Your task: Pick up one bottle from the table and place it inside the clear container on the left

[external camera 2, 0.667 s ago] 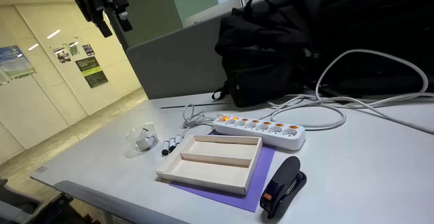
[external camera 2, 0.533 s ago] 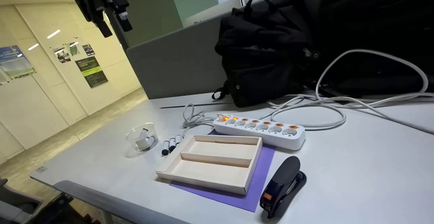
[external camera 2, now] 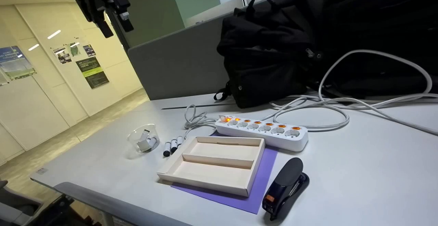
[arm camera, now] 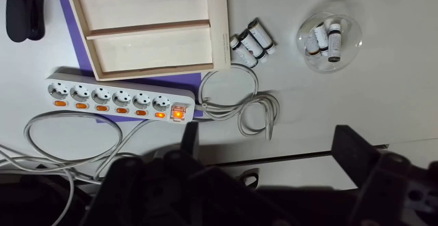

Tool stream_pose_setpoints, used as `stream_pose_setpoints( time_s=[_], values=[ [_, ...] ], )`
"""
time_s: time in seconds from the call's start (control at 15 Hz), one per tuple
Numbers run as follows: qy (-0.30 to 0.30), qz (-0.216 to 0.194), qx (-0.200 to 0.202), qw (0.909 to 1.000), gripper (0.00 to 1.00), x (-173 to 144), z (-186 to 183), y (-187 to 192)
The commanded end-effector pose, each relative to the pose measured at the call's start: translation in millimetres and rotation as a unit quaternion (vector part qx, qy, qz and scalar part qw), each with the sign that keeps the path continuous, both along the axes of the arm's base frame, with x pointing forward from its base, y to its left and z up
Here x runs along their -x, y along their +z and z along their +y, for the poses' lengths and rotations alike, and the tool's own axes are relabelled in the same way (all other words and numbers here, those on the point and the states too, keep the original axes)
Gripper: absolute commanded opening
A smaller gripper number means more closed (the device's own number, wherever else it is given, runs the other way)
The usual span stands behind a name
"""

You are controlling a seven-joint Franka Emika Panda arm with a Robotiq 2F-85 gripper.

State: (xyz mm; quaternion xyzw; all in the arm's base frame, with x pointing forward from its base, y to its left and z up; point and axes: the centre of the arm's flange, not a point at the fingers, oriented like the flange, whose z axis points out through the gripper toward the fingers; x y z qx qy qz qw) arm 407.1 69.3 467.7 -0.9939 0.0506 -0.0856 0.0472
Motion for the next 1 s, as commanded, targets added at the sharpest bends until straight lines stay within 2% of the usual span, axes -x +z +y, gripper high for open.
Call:
stream_pose_setpoints(
  time_s=[0.0, 0.27, 0.53, 0.87, 0.93],
  values=[
    [0.056, 0.003, -0.006, 0.9984, 1.00, -10.3, 1.3, -28.1],
    [0.149, 0.030, -0.003, 0.9884, 1.00, -43.3, 1.2, -110.6],
    [0.209, 0.071, 0.017, 0.9752, 1.00, -62.7, 17.4, -205.2],
    [0.267, 0.100, 0.010, 0.9585, 1.00, -72.2, 70.3, -286.4],
    [0.266, 0.102, 0.023, 0.9584, 1.00, -74.6, 81.4, -297.1]
  ],
)
